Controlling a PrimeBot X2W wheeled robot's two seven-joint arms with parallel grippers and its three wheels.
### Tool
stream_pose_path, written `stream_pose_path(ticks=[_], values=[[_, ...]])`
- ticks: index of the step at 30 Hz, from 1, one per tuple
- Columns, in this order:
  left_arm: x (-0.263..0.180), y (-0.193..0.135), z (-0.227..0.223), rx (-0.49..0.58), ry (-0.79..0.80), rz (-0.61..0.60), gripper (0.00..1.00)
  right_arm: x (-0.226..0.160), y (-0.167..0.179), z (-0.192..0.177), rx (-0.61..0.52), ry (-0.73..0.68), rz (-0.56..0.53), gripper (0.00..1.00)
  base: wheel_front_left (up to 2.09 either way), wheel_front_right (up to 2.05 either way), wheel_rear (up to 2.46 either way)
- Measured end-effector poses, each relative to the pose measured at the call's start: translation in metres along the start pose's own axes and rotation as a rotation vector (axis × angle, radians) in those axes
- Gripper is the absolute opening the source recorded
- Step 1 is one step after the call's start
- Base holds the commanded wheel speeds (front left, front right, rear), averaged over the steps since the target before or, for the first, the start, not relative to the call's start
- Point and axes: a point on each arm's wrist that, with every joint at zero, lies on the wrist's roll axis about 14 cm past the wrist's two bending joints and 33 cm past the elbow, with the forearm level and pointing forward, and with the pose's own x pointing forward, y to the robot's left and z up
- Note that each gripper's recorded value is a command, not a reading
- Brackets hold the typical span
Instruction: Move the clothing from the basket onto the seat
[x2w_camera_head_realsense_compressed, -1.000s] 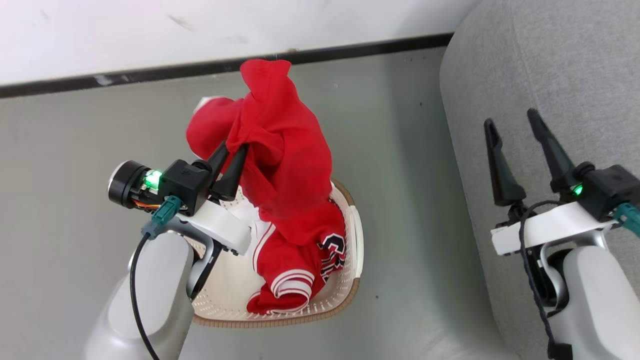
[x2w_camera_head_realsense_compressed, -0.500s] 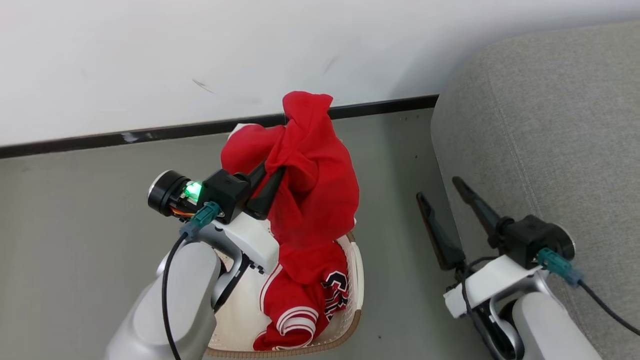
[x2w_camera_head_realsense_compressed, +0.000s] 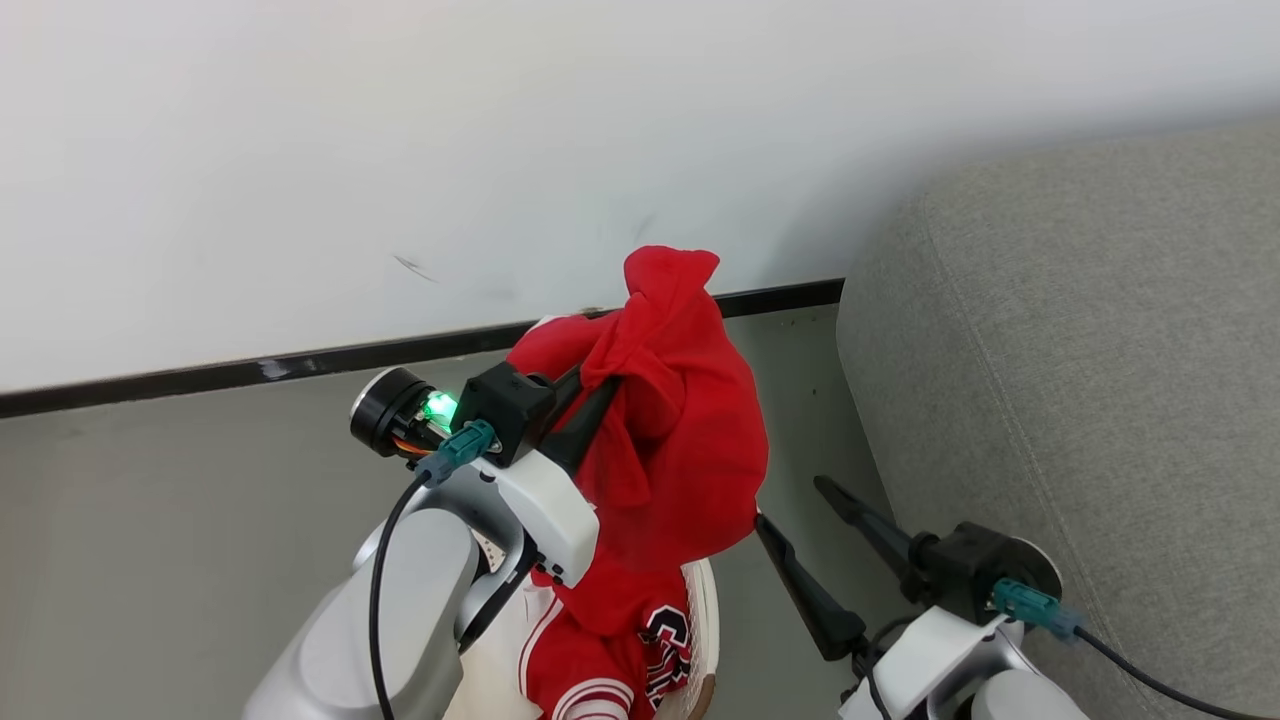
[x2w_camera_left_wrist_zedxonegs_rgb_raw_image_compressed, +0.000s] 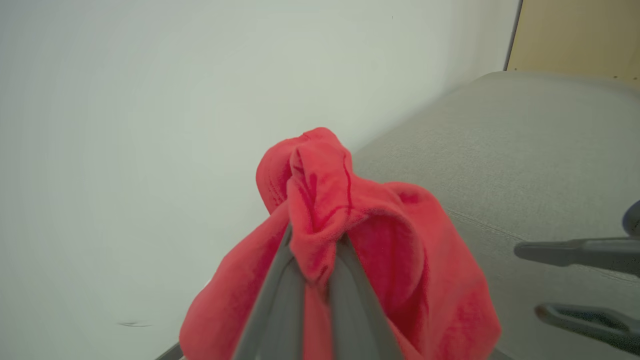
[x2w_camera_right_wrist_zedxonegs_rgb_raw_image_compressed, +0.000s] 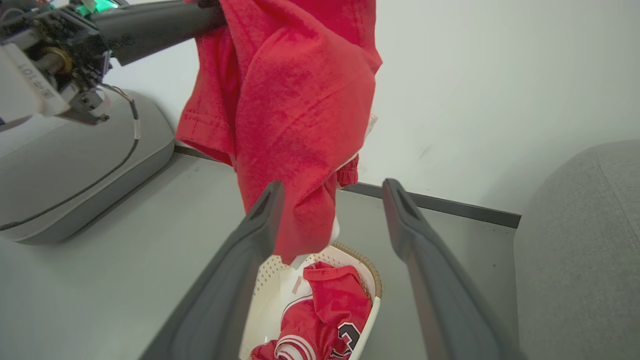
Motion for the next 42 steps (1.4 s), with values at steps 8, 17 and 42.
stream_pose_path(ticks=[8,17,42], values=[[-0.003,-0.028,0.025,0.010,-0.037,-0.062,0.00,-0.015,0.014,-0.002,0.010,0.024,0.060,1.00,0.00,0.00,0.00],[-0.011,-0.046,0.038,0.017,-0.046,-0.097,0.00,-0.008,0.033,0.009,0.050,0.004,0.134,1.00,0.00,0.00,0.00],[-0.036,-0.039,0.017,-0.109,0.010,0.003,0.00,0.019,0.032,0.035,-0.016,-0.038,0.210,0.00,0.00,0.00,0.00]])
